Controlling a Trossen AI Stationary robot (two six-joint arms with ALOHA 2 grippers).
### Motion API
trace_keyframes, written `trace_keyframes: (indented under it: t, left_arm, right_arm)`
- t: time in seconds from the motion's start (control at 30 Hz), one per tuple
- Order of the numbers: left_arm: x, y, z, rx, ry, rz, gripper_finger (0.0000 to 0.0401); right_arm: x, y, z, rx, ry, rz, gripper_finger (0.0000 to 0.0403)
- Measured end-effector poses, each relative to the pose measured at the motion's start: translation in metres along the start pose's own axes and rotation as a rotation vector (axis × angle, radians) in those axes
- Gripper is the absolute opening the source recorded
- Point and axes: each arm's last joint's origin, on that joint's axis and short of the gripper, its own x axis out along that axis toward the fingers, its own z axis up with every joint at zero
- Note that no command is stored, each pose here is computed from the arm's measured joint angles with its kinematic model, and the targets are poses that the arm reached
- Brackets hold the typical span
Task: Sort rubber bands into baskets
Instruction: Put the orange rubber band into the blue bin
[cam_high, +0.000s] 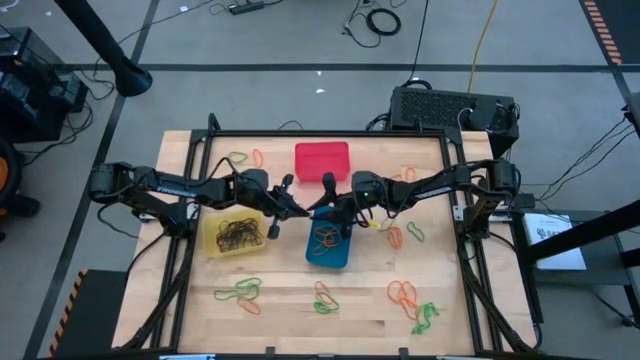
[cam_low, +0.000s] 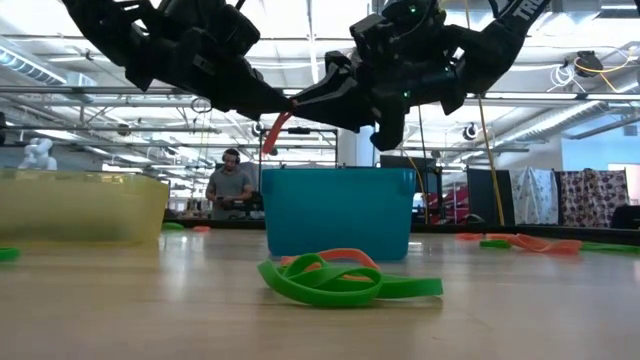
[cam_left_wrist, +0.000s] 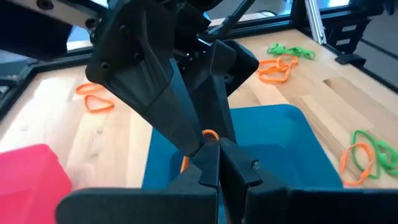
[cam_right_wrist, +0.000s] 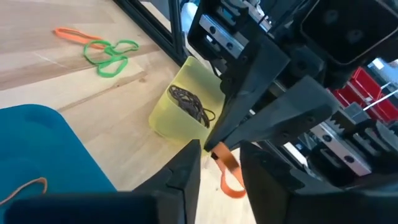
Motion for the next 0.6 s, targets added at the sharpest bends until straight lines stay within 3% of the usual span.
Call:
trace_keyframes:
  t: [0.27,0.43,0.6]
  left_arm:
    - [0.0,0.0,-0.001,-0.031,0.006,0.01,0.0006]
    - [0.0,0.001,-0.002,-0.066,0.027,0.046,0.0013]
    - [-0.001,0.002,-0.006,-0.07,0.076,0.102,0.0056]
  right_arm:
    - [0.0,0.0,0.0,0.032,-0.001,0.003,0.0014]
    - [-0.002,-0.001,-0.002,0.101,0.098,-0.069,0.0005]
    - [-0.012,-0.006,0.004,0.131,0.216,-0.118,0.0001]
